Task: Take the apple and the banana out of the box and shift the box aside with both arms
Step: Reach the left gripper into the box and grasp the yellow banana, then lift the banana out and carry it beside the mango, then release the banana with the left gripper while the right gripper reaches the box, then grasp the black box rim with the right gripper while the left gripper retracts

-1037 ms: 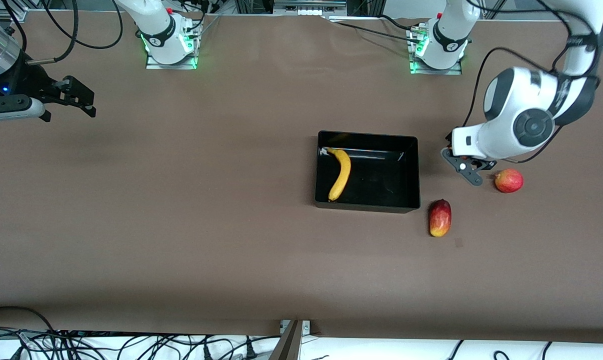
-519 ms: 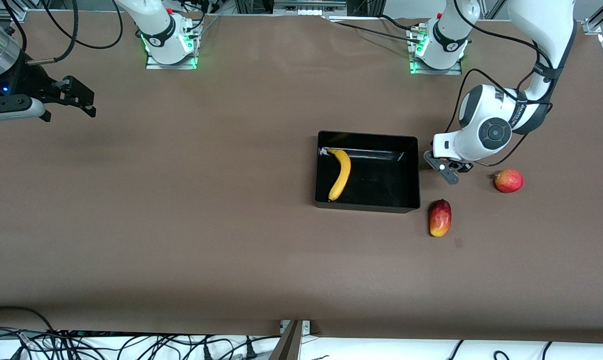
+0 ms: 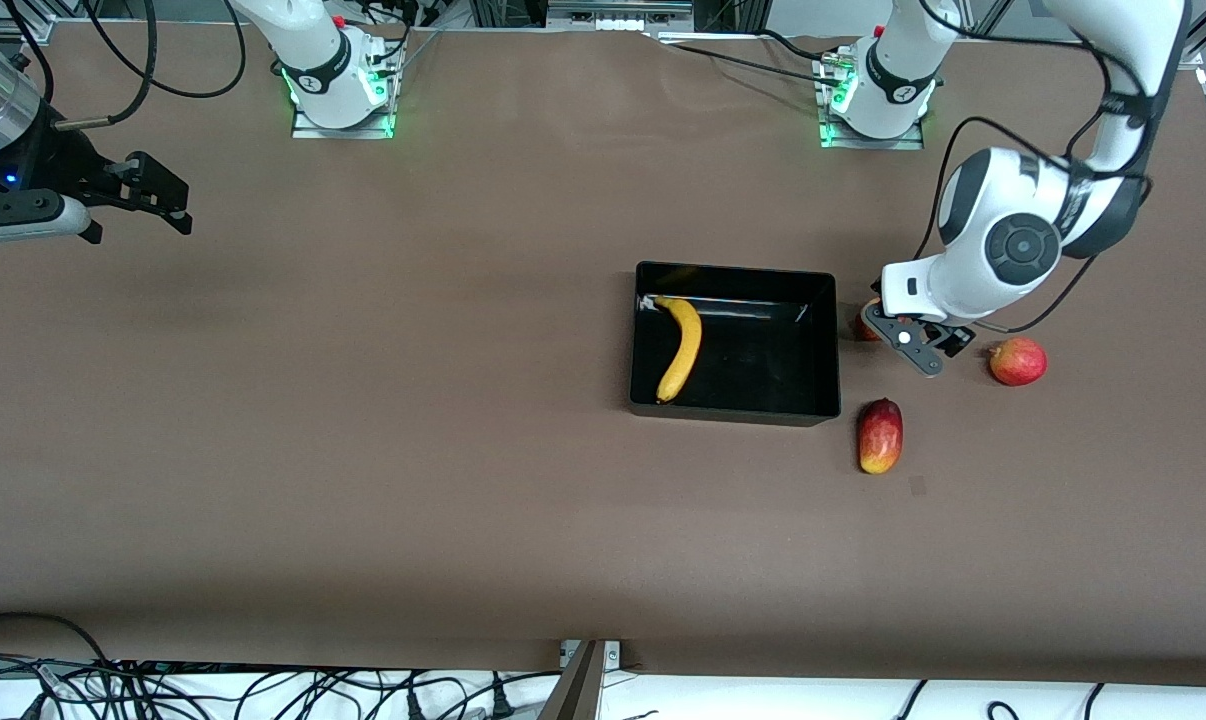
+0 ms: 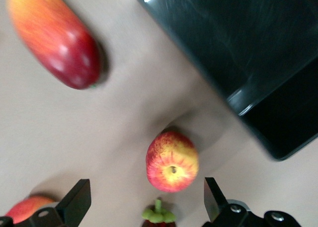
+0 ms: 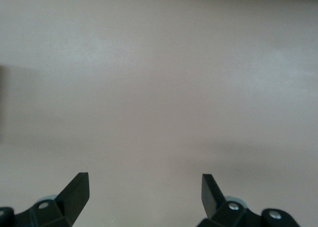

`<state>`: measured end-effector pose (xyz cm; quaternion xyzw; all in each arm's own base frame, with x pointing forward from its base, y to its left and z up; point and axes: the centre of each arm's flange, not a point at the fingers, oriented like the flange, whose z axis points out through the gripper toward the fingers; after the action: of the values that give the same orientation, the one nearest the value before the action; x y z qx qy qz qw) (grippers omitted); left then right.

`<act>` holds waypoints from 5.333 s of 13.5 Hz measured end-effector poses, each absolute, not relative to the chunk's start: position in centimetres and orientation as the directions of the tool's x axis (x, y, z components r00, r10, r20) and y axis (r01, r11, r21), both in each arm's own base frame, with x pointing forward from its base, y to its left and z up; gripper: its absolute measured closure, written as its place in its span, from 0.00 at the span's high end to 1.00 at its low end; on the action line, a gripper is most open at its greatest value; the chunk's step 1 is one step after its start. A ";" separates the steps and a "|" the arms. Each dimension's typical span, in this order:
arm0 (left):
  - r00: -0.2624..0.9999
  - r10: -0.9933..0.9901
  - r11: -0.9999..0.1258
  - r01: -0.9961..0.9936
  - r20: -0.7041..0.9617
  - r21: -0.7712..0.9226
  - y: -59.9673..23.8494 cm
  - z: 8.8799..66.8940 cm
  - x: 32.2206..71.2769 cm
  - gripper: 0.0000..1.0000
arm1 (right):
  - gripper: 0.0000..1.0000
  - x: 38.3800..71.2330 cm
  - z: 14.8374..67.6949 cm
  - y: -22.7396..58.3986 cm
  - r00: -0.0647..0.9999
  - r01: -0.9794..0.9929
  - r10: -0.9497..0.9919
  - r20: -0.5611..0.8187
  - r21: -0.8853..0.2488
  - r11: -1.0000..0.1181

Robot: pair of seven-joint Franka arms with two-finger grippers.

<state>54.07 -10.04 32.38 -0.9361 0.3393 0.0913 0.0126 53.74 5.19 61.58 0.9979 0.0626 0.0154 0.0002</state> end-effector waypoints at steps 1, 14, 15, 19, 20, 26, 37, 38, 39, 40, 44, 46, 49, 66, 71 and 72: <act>0.804 -0.570 -0.819 -0.573 -0.170 0.038 -12.7 34.1 54.2 1.00 | 1.00 53.7 61.6 5.2 0.992 0.125 0.125 0.031 0.002 -0.992; 0.994 -0.098 -0.989 -0.092 -0.049 0.115 -36.9 19.7 50.1 1.00 | 1.00 53.8 61.5 5.2 0.992 0.125 0.125 0.030 0.002 -0.992; 0.991 -0.123 -0.988 -0.118 -0.049 0.105 -37.3 19.0 49.7 1.00 | 1.00 53.8 61.5 5.2 0.992 0.125 0.125 0.030 0.002 -0.992; 0.986 -0.163 -0.984 -0.159 -0.046 0.080 -37.9 18.1 49.0 0.74 | 1.00 53.8 61.5 5.2 0.992 0.125 0.125 0.031 0.003 -0.992; 0.986 -0.161 -0.984 -0.157 -0.047 0.079 -37.8 18.0 49.0 0.61 | 1.00 53.9 61.4 5.2 0.992 0.125 0.125 0.033 0.003 -0.992; 0.983 -0.127 -0.990 -0.134 -0.131 -0.044 -36.9 25.7 52.0 0.37 | 1.00 55.0 59.9 5.7 0.988 0.150 0.150 0.027 0.008 -0.989; 0.965 -0.015 -0.994 -0.044 -0.263 -0.104 -9.7 38.1 62.0 0.37 | 1.00 55.4 57.6 8.5 0.974 0.206 0.205 -0.091 -0.004 -0.979; 0.962 0.011 -0.994 -0.020 -0.272 -0.110 -6.9 37.1 62.3 0.37 | 1.00 55.3 56.8 9.9 0.966 0.229 0.228 -0.120 -0.005 -0.973; 0.963 0.035 -0.993 0.005 -0.268 -0.115 -4.6 35.9 62.5 0.37 | 1.00 55.3 55.8 11.6 0.958 0.253 0.252 -0.138 -0.008 -0.967; 0.966 0.054 -0.993 0.025 -0.254 -0.116 -3.1 34.5 62.7 0.37 | 1.00 55.4 54.8 13.5 0.954 0.265 0.263 -0.148 -0.007 -0.964; 0.985 0.069 -0.994 0.055 -0.156 -0.091 -1.0 27.4 62.6 0.37 | 1.00 56.6 47.9 24.0 0.980 0.159 0.160 -0.117 -0.021 -0.987; 0.992 0.061 -0.996 0.052 -0.114 -0.077 0.4 24.1 62.1 0.37 | 1.00 56.6 43.3 29.8 0.992 0.084 0.085 -0.090 -0.008 -0.996; 0.994 0.030 -0.997 0.022 -0.108 -0.070 2.5 22.0 61.8 0.37 | 1.00 55.5 37.5 37.5 1.000 0.013 0.013 -0.024 -0.026 -1.000; 0.985 -0.061 -0.997 -0.069 -0.163 -0.044 -6.2 61.5 56.2 1.00 | 0.45 48.9 25.1 56.4 0.988 -0.141 -0.145 0.046 -0.093 -0.986; 0.998 -0.037 -0.999 -0.038 -0.041 -0.028 -4.7 61.5 54.3 1.00 | 0.05 49.4 25.1 56.0 0.989 -0.135 -0.140 0.051 -0.085 -0.987; 0.998 -0.033 -0.999 -0.035 -0.047 -0.029 -4.5 61.2 53.8 1.00 | 0.05 49.6 25.1 55.7 0.989 -0.137 -0.141 0.051 -0.077 -0.988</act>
<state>53.80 -4.51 61.24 -0.9995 0.0170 0.0233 0.0148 49.61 55.68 25.12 0.9965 -0.0698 0.0282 -0.0364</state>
